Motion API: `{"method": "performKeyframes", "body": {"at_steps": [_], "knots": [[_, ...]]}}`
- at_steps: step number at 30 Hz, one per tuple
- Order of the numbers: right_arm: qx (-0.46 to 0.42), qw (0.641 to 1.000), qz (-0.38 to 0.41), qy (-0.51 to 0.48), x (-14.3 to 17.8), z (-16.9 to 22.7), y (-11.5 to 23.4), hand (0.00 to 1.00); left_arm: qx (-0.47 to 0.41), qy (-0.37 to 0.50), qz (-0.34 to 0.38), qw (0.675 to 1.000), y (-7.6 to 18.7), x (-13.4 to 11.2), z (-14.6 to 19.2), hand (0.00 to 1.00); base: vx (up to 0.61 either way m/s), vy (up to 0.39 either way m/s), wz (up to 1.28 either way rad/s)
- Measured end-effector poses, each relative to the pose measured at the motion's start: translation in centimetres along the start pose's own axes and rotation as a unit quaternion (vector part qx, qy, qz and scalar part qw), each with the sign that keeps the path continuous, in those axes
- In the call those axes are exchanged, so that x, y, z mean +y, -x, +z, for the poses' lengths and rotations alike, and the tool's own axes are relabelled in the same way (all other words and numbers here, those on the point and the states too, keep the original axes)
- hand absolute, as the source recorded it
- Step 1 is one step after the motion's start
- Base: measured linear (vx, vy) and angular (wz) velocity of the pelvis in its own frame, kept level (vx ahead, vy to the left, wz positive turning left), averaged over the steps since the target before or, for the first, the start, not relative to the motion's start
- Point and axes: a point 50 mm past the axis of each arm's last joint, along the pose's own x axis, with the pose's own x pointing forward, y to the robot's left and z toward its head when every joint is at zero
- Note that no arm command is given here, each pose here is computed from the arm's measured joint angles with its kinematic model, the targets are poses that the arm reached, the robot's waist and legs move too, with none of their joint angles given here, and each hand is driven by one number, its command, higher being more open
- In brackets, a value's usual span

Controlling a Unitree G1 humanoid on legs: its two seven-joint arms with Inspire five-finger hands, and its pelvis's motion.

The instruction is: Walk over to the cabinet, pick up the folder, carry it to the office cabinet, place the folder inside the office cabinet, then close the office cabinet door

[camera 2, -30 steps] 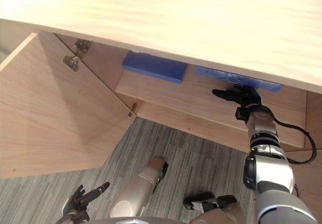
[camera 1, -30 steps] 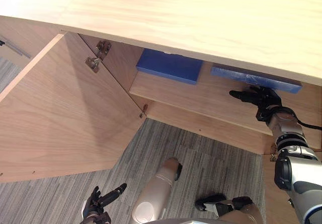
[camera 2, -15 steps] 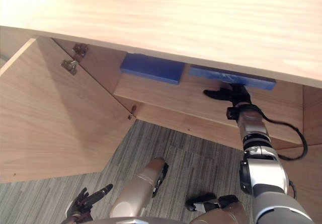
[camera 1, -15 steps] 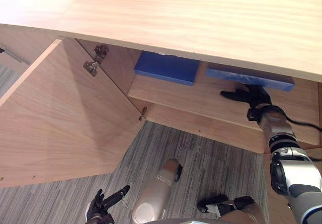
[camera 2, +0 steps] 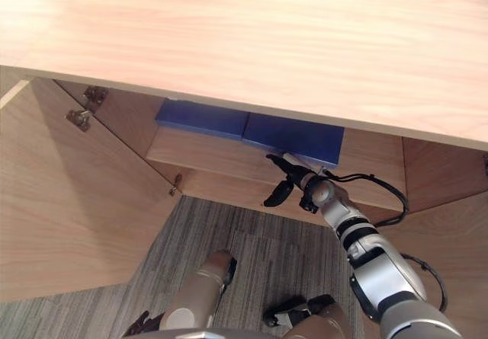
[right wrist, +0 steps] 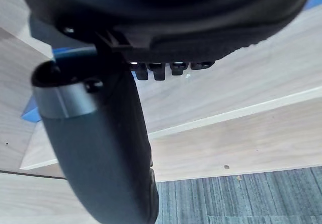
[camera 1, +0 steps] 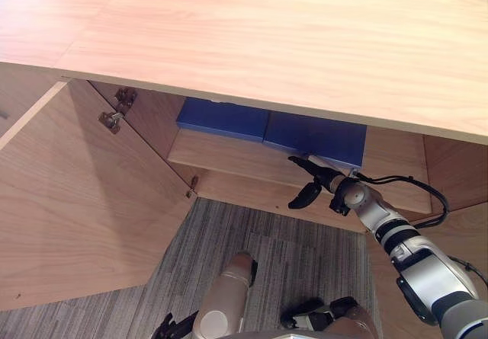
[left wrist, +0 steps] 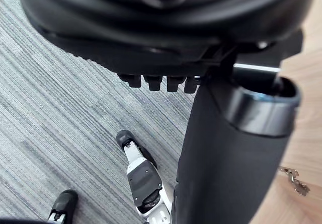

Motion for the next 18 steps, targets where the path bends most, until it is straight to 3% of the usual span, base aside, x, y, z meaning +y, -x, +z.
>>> {"method": "performKeyframes", "body": {"at_steps": [6,11,18], "knots": [[-0.005,1.000,0.012,0.001,0.3,0.6,-0.4,1.00,-0.002,-0.001,0.003,1.000,0.0,0.2,0.1,1.00,0.04,-0.032,-0.22],[-0.015,0.996,0.081,0.025,3.2,2.6,-1.3,1.00,0.002,0.021,0.008,1.000,0.0,0.4,-0.2,1.00,0.08,-0.046,-0.54],[-0.017,0.980,0.190,0.054,7.1,4.3,-1.8,1.00,-0.006,0.097,0.055,0.994,0.5,2.1,-0.7,1.00,0.14,-0.020,-1.26]]}}
